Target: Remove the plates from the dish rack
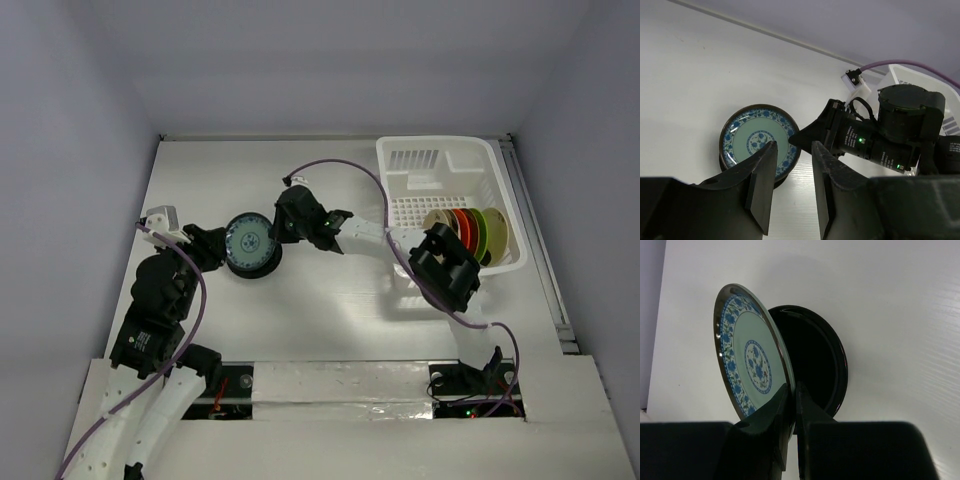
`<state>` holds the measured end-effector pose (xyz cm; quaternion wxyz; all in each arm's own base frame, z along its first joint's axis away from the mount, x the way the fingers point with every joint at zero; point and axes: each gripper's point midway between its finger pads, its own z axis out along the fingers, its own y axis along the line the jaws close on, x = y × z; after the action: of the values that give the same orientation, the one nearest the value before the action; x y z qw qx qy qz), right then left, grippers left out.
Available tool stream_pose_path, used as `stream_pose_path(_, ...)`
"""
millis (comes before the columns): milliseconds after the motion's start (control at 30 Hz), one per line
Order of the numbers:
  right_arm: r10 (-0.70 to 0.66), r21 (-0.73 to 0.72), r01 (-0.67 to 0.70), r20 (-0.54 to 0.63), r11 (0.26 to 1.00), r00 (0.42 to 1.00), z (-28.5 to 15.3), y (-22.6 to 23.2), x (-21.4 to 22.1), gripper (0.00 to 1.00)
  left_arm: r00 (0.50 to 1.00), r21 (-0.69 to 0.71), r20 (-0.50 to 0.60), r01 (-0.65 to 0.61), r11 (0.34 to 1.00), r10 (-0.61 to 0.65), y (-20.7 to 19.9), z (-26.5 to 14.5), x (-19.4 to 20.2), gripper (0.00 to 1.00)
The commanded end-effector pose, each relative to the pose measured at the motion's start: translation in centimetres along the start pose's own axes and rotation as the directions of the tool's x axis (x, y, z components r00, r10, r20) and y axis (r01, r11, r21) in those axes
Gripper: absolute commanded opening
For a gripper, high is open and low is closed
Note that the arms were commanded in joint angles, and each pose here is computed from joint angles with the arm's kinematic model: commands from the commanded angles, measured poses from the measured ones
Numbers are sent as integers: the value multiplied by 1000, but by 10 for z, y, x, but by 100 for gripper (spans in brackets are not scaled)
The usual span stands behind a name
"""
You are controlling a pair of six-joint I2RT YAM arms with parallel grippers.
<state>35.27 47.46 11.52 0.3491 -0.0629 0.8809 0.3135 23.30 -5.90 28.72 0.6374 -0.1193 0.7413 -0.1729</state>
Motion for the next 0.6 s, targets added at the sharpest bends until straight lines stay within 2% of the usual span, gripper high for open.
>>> stream_pose_path(0,79,-112,-73,48,991,996,3,25,-11,12,999,11,42,12,1000,-12,-2,1,-9,31)
stream_pose_path(67,76,-110,-71,37,991,996,4,23,-7,24,999,11,40,11,1000,-12,-2,1,-8,31)
stream_pose_path(167,59,-80,-58,9,995,998,7,16,2,34,999,9,36,10,1000,-11,-2,2,-7,31)
stream_pose_path(233,48,-68,-47,9,997,999,4,13,1,36,999,9,38,11,1000,-11,-1,2,-8,31)
stream_pose_path(333,23,-42,-22,20,999,1000,-3,10,-4,46,999,8,36,10,1000,-11,-1,2,-7,31)
stream_pose_path(433,-30,15,30,14,999,999,-15,3,-4,59,999,7,35,8,1000,-9,-1,3,-7,31)
stream_pose_path(467,-46,19,46,30,999,998,-26,6,-13,68,999,7,35,10,1000,-10,-1,2,-7,31)
stream_pose_path(567,-111,127,103,56,987,992,-46,-13,-25,69,999,7,35,8,1000,-9,-1,2,-7,31)
